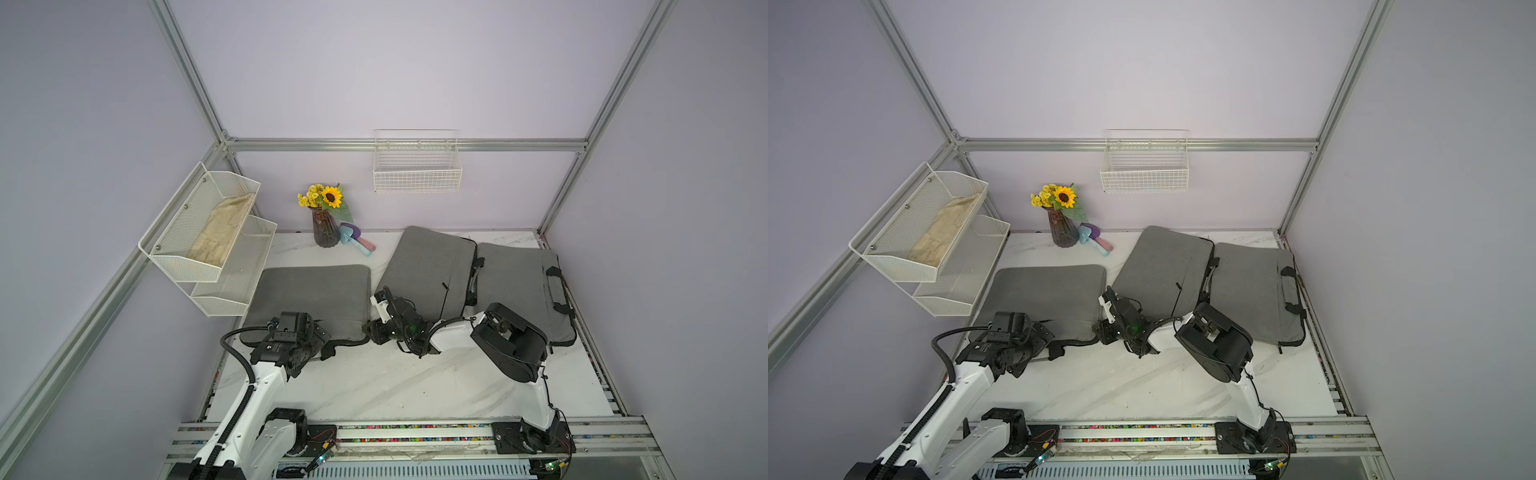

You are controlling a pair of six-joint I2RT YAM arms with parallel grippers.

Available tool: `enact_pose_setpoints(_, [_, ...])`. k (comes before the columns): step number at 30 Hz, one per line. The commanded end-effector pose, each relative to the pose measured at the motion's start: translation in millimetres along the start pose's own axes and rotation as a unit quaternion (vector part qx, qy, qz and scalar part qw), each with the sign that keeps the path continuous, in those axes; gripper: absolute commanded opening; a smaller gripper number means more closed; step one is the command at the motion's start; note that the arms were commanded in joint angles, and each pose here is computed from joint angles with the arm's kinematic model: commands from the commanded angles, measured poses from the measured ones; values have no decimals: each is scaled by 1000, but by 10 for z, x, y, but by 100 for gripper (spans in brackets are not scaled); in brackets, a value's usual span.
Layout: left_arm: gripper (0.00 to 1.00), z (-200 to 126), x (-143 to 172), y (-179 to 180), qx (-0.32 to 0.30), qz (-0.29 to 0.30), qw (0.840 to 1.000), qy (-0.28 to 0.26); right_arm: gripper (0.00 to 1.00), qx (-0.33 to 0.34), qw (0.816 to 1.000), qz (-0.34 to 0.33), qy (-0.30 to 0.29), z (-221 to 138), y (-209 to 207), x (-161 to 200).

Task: Put the mouse into the laptop bag
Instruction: Adjust the zippered laptop bag at the center of the board, then zip the zipper on the zippered laptop bag.

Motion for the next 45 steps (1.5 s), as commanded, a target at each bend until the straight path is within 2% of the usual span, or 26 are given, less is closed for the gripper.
enact_pose_setpoints(1, [100, -72, -102, -50, 6, 11, 1000, -24, 38, -28, 999, -24, -21, -150, 375, -67])
enact_pose_setpoints(5, [100, -14, -86, -62, -1, 19, 1000, -12, 41, -36, 998, -40, -21, -248, 575, 19])
enact_pose_setpoints(8, [100, 43, -75, -56, -11, 20, 1000, -3, 52, -2, 999, -44, -19, -282, 488, 80])
enact_pose_setpoints(17, [100, 91, -87, -56, -31, 21, 999, 5, 52, 57, 992, -110, -28, -362, 274, 260])
enact_pose_setpoints(29, [100, 62, -97, -49, -26, 17, 1000, 4, 51, 79, 989, -127, 3, -61, 159, 403])
enact_pose_setpoints(33, [100, 68, -97, -49, -25, 17, 1000, 6, 45, 76, 989, -127, 8, -4, 166, 429])
enact_pose_setpoints(40, [100, 93, -79, -68, -12, 16, 1000, 12, 18, 90, 989, -117, 14, 62, 130, 458])
enact_pose_setpoints(45, [79, 161, 13, -157, 19, 16, 999, 43, 0, 90, 990, -107, 6, 16, 147, 390])
Point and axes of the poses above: each gripper's point midway between its finger pads, its own z axis out along the fingers, its own y axis along the line the jaws close on, x = y × z, the point moved 3 cm from there along -z, back along the fingers, and after that the axes turned 6 degrees about -z, right-handed, at the moved point
